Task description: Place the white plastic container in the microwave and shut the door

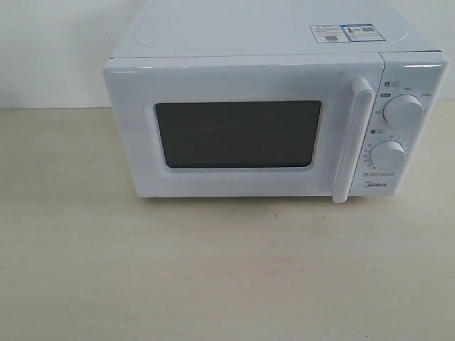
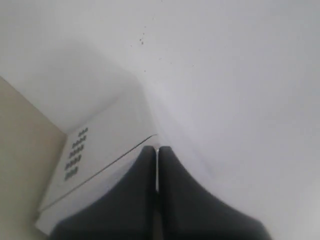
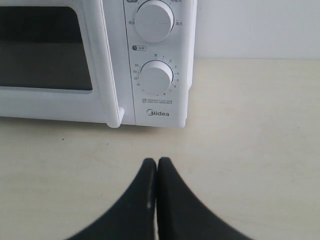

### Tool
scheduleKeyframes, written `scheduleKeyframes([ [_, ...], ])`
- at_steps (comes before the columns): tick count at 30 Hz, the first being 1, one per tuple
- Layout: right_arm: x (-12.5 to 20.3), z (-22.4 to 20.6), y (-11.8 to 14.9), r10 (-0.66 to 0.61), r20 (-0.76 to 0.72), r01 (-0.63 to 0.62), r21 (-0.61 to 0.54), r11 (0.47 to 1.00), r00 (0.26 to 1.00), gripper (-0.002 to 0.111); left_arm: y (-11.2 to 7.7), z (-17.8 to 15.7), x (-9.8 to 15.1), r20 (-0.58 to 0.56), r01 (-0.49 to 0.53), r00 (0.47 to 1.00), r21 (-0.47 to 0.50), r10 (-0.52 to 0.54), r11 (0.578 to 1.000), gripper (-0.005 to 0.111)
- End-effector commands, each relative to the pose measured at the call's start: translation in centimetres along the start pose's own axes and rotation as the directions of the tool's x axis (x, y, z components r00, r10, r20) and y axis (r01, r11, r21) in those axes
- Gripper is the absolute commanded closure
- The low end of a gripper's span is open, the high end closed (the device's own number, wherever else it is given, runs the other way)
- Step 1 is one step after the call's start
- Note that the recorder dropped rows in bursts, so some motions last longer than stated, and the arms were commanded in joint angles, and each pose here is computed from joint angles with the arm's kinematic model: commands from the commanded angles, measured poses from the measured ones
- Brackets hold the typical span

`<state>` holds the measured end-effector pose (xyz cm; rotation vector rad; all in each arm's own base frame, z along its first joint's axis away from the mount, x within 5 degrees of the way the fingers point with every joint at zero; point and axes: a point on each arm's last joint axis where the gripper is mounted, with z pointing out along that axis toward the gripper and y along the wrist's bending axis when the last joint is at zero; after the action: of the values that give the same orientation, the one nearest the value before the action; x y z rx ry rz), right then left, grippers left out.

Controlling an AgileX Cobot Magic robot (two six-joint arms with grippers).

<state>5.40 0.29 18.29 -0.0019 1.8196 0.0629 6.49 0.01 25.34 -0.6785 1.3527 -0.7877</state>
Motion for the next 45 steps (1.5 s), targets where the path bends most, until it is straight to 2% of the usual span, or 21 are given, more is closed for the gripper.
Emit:
scheduleKeyframes([
  [1,-0.1,0.0,0.0,0.001,0.013,-0.001,0.002,1.000,1.000,0.109,-0.2,-0.7,-0.3,0.044,0.058,0.997,0.043,-0.060,0.997,0.103],
  [2,-0.1,0.0,0.0,0.001,0.013,-0.001,0.002,1.000,1.000,0.109,-0.1,-0.8,-0.2,0.051,-0.046,0.998,0.045,0.044,0.998,0.103],
  [3,-0.1,0.0,0.0,0.001,0.013,-0.001,0.002,1.000,1.000,0.109,0.0,-1.0,-0.1,0.064,-0.225,0.973,0.046,0.222,0.973,0.103],
  [4,-0.1,0.0,0.0,0.001,0.013,-0.001,0.002,1.000,1.000,0.109,0.2,-1.2,0.0,0.080,-0.441,0.896,0.038,0.438,0.897,0.103],
  [5,-0.1,0.0,0.0,0.001,0.013,-0.001,0.002,1.000,1.000,0.109,0.4,-1.3,0.2,0.093,-0.631,0.774,0.026,0.626,0.775,0.103],
  [6,-0.1,0.0,0.0,0.001,0.013,-0.001,0.002,1.000,1.000,0.109,0.6,-1.4,0.4,0.098,-0.771,0.635,0.018,0.767,0.636,0.103],
  [7,-0.1,0.0,0.0,0.001,0.013,-0.001,0.002,1.000,1.000,0.109,0.7,-1.5,0.7,0.094,-0.838,0.545,0.024,0.833,0.545,0.103],
  [10,-0.1,0.0,0.0,0.001,0.013,-0.001,0.002,1.000,1.000,0.109,1.0,-1.5,1.5,0.035,-0.890,0.454,0.073,0.890,0.451,0.103],
  [13,0.0,0.0,0.0,-0.001,0.006,0.001,0.003,1.000,1.000,0.109,1.2,-1.5,1.7,0.017,-0.947,0.312,0.085,0.950,0.309,0.103],
  [15,0.0,0.0,0.0,-0.001,0.006,0.001,0.003,1.000,1.000,0.109,1.4,-1.5,2.0,-0.018,-0.954,0.278,0.108,0.960,0.279,0.103],
  [17,0.0,0.0,0.0,-0.001,0.006,0.001,0.003,1.000,1.000,0.109,1.8,-1.6,2.4,-0.078,-0.939,0.307,0.140,0.948,0.316,0.103],
  [20,0.0,0.0,0.0,-0.001,0.006,0.001,0.003,1.000,1.000,0.109,2.8,-1.8,3.3,-0.215,-0.877,0.417,0.162,0.883,0.453,0.103],
  [22,0.0,0.0,0.0,-0.001,0.006,0.001,0.003,1.000,1.000,0.109,3.9,-1.9,4.0,-0.303,-0.815,0.510,0.128,0.805,0.565,0.103],
  [23,0.0,0.0,0.0,-0.001,0.006,0.001,0.003,1.000,1.000,0.109,4.4,-1.9,4.3,-0.327,-0.789,0.548,0.106,0.770,0.606,0.103],
  [25,0.0,0.0,0.0,-0.001,0.006,0.001,0.003,1.000,1.000,0.109,5.1,-1.9,4.7,-0.357,-0.745,0.605,0.064,0.712,0.664,0.103],
  [26,0.0,0.0,0.0,-0.001,0.006,0.001,0.003,1.000,1.000,0.109,5.1,-1.9,4.6,-0.346,-0.736,0.620,0.055,0.704,0.675,0.103],
  [28,0.0,0.0,0.0,-0.001,0.006,0.001,0.003,1.000,1.000,0.109,5.0,-1.8,4.5,-0.328,-0.737,0.625,0.052,0.709,0.674,0.103],
  [34,0.0,0.0,0.0,-0.001,0.006,0.001,0.003,1.000,1.000,0.109,5.1,-1.8,4.3,-0.324,-0.784,0.572,0.054,0.753,0.619,0.103],
  [39,0.0,0.0,0.0,-0.001,0.006,0.001,0.003,1.000,1.000,0.109,5.1,-1.8,4.3,-0.324,-0.786,0.569,0.055,0.756,0.615,0.103],
  [43,0.0,0.0,0.0,0.001,0.006,-0.001,0.002,1.000,1.000,0.109,5.1,-1.8,4.3,-0.319,-0.828,0.506,0.080,0.802,0.554,0.103],
  [45,0.0,0.0,0.0,0.001,0.006,-0.001,0.002,1.000,1.000,0.109,5.1,-1.8,4.3,-0.318,-0.824,0.512,0.080,0.798,0.560,0.103],
])
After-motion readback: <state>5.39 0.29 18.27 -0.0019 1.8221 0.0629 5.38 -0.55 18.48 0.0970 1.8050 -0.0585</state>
